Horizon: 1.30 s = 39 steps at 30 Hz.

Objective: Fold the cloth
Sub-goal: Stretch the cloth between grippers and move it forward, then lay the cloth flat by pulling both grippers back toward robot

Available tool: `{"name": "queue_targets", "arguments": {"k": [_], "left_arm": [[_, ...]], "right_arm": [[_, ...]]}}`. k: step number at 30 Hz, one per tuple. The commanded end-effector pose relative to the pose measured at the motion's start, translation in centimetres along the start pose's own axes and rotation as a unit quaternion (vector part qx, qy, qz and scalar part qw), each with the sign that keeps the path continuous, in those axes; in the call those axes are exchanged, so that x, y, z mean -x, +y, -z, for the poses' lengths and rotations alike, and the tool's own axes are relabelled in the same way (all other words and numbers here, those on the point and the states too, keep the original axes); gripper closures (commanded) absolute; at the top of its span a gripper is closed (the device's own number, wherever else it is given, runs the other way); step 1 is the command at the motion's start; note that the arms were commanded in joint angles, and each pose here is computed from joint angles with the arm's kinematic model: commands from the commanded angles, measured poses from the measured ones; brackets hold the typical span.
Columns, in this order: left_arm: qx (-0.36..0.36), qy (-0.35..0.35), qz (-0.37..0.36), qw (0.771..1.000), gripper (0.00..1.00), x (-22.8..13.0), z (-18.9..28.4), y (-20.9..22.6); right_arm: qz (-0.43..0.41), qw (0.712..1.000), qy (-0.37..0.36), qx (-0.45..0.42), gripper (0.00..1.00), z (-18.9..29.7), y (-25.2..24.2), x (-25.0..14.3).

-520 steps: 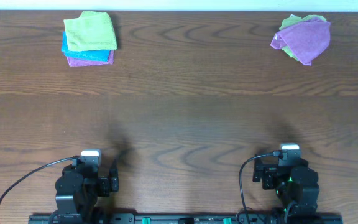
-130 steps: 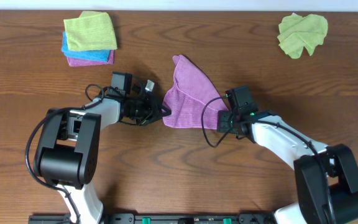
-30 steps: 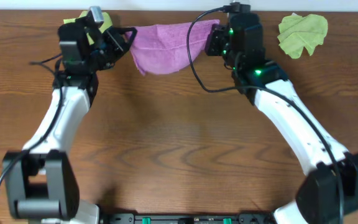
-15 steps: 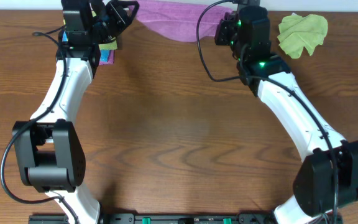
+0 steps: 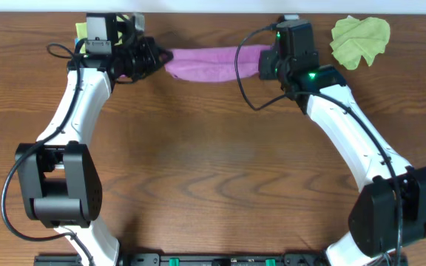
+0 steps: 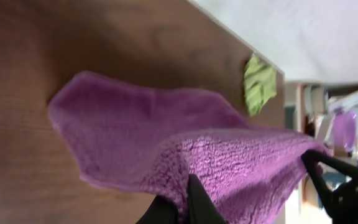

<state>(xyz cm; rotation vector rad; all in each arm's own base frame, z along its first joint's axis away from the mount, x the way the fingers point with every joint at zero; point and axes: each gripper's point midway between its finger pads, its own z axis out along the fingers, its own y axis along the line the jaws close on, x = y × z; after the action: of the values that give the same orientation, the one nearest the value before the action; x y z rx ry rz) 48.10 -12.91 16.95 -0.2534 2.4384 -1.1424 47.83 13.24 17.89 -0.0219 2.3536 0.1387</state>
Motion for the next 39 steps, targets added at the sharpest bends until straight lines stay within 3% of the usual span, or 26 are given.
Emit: {"name": "queue_targets", "arguments": {"k": [1,21,27,39], "left_arm": [[0.006,0.021,-0.053,0.998,0.94,-0.8,0.3,0.5],[0.077,0.217,-0.059,0.971,0.94,-11.7,2.3,5.5],[0.084,0.252,-0.013,0.964,0.94,-16.0,2.0,9.1],[0.070,0.304,0.057,0.948,0.94,-23.1,2.2,11.8]], "right_arm": [[0.007,1.000,0.022,-0.014,0.99,0.1,-0.8,-0.8],[0.027,0.976,0.213,-0.025,0.99,1.3,0.2,-12.2],[0.016,0.972,0.230,-0.033,0.99,1.8,-0.5,-15.1],[-0.022,0.969,0.247,-0.006,0.99,4.6,-0.8,-22.6]]}}
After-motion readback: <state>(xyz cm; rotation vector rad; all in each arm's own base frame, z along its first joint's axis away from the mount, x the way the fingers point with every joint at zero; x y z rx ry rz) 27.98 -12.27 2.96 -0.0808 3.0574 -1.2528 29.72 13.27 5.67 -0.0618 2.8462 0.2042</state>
